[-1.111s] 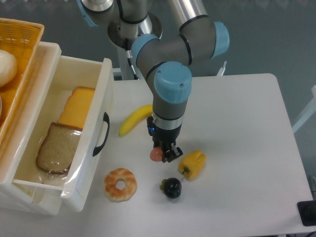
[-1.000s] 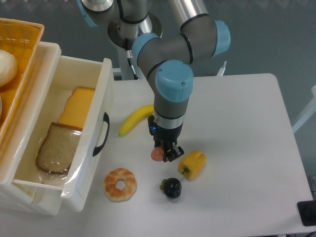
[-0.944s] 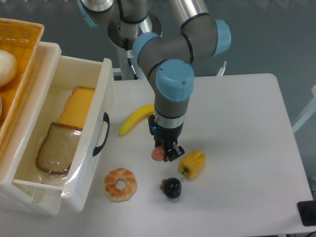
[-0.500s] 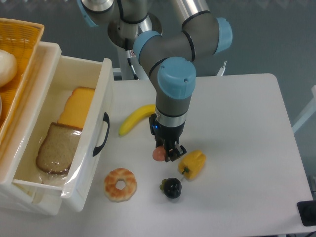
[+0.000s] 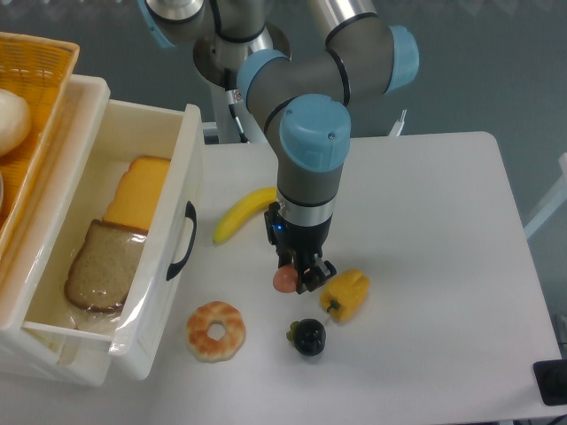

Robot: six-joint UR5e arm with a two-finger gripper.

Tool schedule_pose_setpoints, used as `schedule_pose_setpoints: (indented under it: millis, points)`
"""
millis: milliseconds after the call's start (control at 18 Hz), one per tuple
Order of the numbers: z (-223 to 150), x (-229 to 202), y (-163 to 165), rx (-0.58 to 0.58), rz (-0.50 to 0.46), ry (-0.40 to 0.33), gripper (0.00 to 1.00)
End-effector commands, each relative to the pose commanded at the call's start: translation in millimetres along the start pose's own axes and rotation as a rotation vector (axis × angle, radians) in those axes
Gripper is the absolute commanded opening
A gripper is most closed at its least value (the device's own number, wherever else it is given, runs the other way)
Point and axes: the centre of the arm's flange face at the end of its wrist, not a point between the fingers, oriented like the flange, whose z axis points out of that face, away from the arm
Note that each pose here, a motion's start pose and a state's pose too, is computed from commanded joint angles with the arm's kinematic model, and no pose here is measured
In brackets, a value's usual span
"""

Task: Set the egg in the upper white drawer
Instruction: 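Close the gripper on the small egg beside the red pepper, then lift the egg and carry it over the open white drawer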

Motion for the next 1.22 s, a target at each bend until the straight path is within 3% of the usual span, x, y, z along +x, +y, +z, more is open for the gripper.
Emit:
schedule_pose_setpoints:
  millis: [222,500,722,889,1222]
  points:
    - [-43.3,6.8,5.5,0.058,-0.141,-0.042,0.15]
    - [-87.4,31.0,7.9,0.114,-0.168,-0.07,0.15]
    - [-114.9,41.5,-5.3,0.233,-0.274,-0.065,0.15]
    - [-140.9,58.0,-14.6,0.279,-0.251,-0.091,0.15]
    - [-149.2,93.4,-58.8,0.295,-0.083,-0.097,0.15]
